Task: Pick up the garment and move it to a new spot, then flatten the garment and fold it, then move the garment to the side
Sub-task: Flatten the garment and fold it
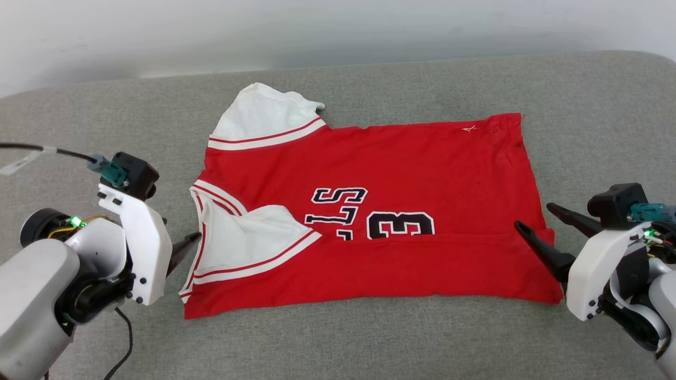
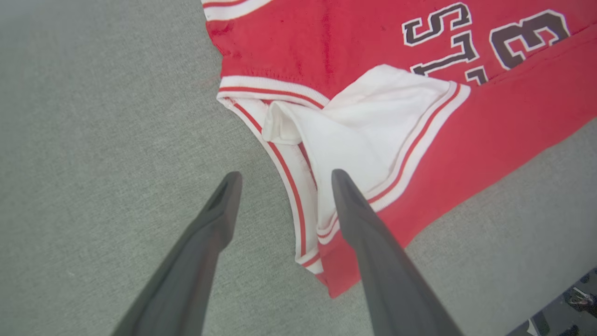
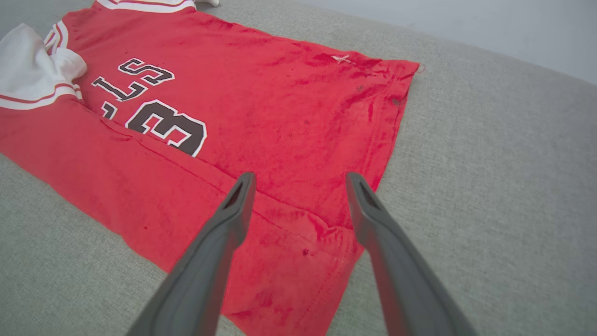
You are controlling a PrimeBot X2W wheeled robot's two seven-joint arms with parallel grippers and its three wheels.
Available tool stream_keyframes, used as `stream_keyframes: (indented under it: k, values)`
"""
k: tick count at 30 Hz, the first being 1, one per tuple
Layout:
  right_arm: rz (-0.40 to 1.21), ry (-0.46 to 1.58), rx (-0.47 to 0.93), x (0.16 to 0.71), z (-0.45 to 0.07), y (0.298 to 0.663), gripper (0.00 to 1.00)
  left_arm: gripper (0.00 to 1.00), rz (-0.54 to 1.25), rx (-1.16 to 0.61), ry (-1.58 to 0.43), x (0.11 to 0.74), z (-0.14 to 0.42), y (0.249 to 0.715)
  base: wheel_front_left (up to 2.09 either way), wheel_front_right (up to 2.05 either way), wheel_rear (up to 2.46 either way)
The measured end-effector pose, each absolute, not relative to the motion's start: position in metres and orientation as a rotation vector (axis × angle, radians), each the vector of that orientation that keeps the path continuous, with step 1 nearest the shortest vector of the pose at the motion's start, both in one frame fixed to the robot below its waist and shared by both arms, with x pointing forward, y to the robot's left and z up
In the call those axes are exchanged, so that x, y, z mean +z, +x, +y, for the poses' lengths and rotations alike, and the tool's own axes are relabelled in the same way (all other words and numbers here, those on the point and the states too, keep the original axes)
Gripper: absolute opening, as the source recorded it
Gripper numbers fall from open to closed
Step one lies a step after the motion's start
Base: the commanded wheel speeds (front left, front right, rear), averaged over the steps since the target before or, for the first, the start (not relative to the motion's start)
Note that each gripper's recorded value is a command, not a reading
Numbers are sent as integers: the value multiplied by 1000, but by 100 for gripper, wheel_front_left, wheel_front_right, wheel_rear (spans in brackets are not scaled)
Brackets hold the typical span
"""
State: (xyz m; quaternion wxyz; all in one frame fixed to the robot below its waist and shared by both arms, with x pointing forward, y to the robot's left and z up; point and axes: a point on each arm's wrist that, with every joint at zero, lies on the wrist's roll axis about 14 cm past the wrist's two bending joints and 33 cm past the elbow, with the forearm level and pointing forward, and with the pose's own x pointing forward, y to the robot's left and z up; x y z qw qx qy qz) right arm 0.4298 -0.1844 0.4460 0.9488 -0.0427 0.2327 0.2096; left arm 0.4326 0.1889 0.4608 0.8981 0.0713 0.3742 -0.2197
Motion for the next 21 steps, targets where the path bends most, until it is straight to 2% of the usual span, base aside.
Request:
stream_keyframes:
  k: [11, 16, 20, 21]
  values:
    - [501, -77, 428, 437, -182, 430, 100, 100, 1169, -515, 185, 402, 186, 393, 0, 0, 0]
    - [522, -71, 423, 429, -183, 429, 100, 100, 1296, -508, 220, 376, 194, 382, 0, 0, 0]
    - [533, -73, 416, 426, -185, 430, 100, 100, 1333, -517, 212, 368, 194, 381, 0, 0, 0]
    - [532, -76, 414, 426, -186, 431, 100, 83, 1335, -520, 210, 367, 194, 381, 0, 0, 0]
